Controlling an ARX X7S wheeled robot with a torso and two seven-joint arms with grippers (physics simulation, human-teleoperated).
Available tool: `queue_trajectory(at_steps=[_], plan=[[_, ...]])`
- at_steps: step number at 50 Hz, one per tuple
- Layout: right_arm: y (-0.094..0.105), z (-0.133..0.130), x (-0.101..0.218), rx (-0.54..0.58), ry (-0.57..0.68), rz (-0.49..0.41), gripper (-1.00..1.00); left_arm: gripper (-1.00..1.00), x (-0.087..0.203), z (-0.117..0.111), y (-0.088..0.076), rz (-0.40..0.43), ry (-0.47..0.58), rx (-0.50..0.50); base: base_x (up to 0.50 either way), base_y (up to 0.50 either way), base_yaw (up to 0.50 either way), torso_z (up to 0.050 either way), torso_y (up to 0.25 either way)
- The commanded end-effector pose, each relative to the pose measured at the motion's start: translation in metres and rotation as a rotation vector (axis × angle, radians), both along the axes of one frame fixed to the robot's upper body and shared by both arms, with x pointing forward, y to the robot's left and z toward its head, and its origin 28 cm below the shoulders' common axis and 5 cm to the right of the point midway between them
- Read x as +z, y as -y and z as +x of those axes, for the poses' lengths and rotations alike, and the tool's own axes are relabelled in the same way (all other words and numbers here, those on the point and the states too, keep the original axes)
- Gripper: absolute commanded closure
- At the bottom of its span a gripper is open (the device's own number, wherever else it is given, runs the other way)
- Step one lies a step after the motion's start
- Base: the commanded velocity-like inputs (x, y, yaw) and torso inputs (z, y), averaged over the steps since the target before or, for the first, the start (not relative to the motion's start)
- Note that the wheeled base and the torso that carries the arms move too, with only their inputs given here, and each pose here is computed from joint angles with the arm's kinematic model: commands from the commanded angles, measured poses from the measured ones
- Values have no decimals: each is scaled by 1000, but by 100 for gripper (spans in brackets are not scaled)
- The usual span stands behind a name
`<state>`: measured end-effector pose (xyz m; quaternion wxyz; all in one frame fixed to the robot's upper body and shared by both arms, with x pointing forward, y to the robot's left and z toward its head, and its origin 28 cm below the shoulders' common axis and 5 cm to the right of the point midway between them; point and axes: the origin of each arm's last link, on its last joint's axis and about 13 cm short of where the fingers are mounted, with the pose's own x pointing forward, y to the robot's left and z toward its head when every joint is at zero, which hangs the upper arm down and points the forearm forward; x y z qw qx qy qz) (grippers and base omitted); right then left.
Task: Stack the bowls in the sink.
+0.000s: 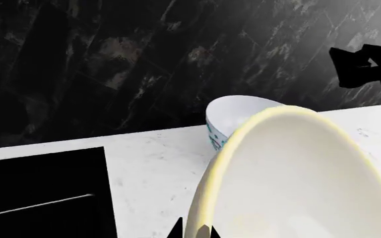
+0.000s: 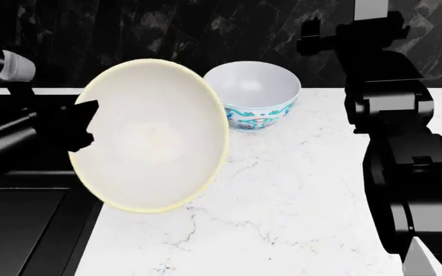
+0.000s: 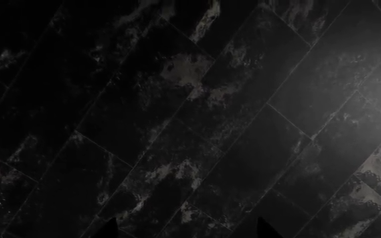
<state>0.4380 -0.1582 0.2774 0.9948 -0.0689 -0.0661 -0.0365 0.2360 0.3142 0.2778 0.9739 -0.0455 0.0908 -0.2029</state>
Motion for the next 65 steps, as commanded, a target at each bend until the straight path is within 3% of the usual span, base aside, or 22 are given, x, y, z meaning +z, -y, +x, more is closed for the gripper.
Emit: queue_trajectory(at_steps=[1, 20, 39, 50, 65], plan=[[-2, 0, 2, 4, 3, 0, -100, 100, 10, -17, -25, -39, 45, 205, 0, 0, 0, 0, 0], [-1, 0, -1, 6, 1, 8, -100, 100, -1, -39, -70, -91, 43, 488, 0, 0, 0, 0, 1], [0, 0, -2, 5, 2, 17, -100, 100, -13, -73, -93, -108, 6, 678, 0, 0, 0, 0, 0], [-1, 0, -2, 5, 0, 15, -100, 100, -29, -74, -104, -128, -33, 761, 0, 0, 0, 0, 0], [0, 0, -2, 2, 0, 14, -100, 100, -50, -52, -101, -118, -101, 764, 0, 0, 0, 0, 1]])
